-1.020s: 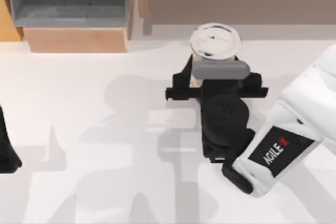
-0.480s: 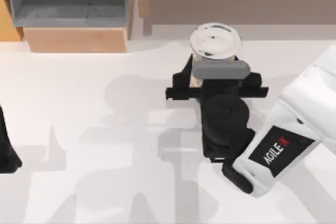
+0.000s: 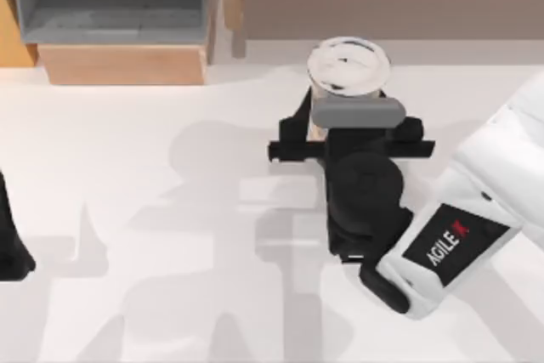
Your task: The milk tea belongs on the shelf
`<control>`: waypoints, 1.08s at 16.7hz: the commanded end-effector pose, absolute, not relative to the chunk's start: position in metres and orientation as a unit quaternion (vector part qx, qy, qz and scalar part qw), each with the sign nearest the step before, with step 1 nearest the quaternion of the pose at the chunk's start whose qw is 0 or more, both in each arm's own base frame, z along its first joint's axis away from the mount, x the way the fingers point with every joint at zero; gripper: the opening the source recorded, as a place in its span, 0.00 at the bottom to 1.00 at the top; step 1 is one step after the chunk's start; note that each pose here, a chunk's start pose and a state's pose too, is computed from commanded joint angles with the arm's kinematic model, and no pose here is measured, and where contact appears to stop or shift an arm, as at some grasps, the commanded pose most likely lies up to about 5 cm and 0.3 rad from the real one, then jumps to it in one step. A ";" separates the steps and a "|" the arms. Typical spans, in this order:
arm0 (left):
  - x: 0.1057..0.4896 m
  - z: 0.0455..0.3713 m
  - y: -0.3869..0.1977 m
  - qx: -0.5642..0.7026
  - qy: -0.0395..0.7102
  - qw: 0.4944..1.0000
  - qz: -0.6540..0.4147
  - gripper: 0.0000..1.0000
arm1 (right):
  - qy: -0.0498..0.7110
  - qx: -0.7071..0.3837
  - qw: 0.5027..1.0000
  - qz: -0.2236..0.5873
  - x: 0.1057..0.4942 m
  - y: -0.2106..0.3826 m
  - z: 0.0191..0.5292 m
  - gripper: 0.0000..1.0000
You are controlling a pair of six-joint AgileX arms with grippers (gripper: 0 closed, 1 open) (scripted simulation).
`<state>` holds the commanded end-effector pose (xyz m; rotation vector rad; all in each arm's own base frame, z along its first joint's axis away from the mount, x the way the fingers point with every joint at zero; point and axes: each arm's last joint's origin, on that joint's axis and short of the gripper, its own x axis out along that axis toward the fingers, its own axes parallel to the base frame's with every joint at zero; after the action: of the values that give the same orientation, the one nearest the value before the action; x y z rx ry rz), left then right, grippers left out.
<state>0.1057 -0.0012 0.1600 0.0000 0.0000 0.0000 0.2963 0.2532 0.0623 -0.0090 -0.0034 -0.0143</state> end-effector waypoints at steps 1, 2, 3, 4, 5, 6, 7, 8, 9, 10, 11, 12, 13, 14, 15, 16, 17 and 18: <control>0.106 0.160 -0.001 0.000 0.000 1.000 0.000 1.00 | -0.002 -0.004 1.000 -0.007 0.296 0.253 0.065 0.00; 0.106 0.160 -0.001 0.000 0.000 1.000 0.000 1.00 | -0.002 -0.004 1.000 -0.007 0.296 0.253 0.067 0.00; 0.106 0.160 -0.001 0.000 0.000 1.000 0.000 1.00 | -0.002 -0.004 1.000 -0.007 0.296 0.253 0.070 0.00; 0.106 0.160 -0.001 0.000 0.000 1.000 0.000 1.00 | -0.001 -0.005 1.000 -0.007 0.296 0.253 0.071 0.00; 0.106 0.160 -0.001 0.000 0.000 1.000 0.000 1.00 | -0.001 -0.005 1.000 -0.007 0.296 0.253 0.071 0.00; 0.106 0.160 -0.001 0.000 0.000 1.000 0.000 1.00 | -0.001 -0.005 1.000 -0.007 0.296 0.253 0.071 0.00; 0.106 0.160 -0.001 0.000 0.000 1.000 0.000 1.00 | -0.002 -0.004 1.000 -0.007 0.297 0.253 0.071 0.00; 0.106 0.160 -0.001 0.000 0.000 1.000 0.000 1.00 | -0.002 -0.004 1.000 -0.007 0.297 0.253 0.071 0.00; 0.106 0.160 -0.001 0.000 0.000 1.000 0.000 1.00 | -0.009 0.003 1.000 -0.007 0.299 0.254 0.076 0.00; 0.106 0.160 -0.001 0.000 0.000 1.000 0.000 1.00 | -0.020 0.014 1.000 -0.005 0.302 0.255 0.084 0.00; 0.106 0.160 -0.001 0.000 0.000 1.000 0.000 1.00 | -0.033 0.025 0.999 -0.004 0.307 0.255 0.094 0.00; 0.106 0.160 -0.001 0.000 0.000 1.000 0.000 1.00 | -0.046 0.037 0.998 -0.002 0.312 0.254 0.106 0.00; 0.106 0.160 -0.001 0.000 0.000 1.000 0.000 1.00 | -0.060 0.047 0.997 0.000 0.318 0.252 0.118 0.00; 0.106 0.160 -0.001 0.000 0.000 1.000 0.000 1.00 | -0.073 0.057 0.996 0.003 0.325 0.248 0.131 0.00; 0.106 0.160 -0.001 0.000 0.000 1.000 0.000 1.00 | -0.086 0.064 0.994 0.005 0.332 0.243 0.143 0.00; 0.106 0.160 -0.001 0.000 0.000 1.000 0.000 1.00 | -0.098 0.070 0.993 0.007 0.339 0.236 0.155 0.00; 0.106 0.160 -0.001 0.000 0.000 1.000 0.000 1.00 | -0.109 0.073 0.991 0.008 0.346 0.228 0.167 0.00; 0.106 0.160 -0.001 0.000 0.000 1.000 0.000 1.00 | -0.118 0.074 0.990 0.009 0.354 0.219 0.178 0.00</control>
<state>0.1057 -0.0012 0.1600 0.0000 0.0000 0.0000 0.3544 0.2185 0.1777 0.1475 -0.2363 0.0190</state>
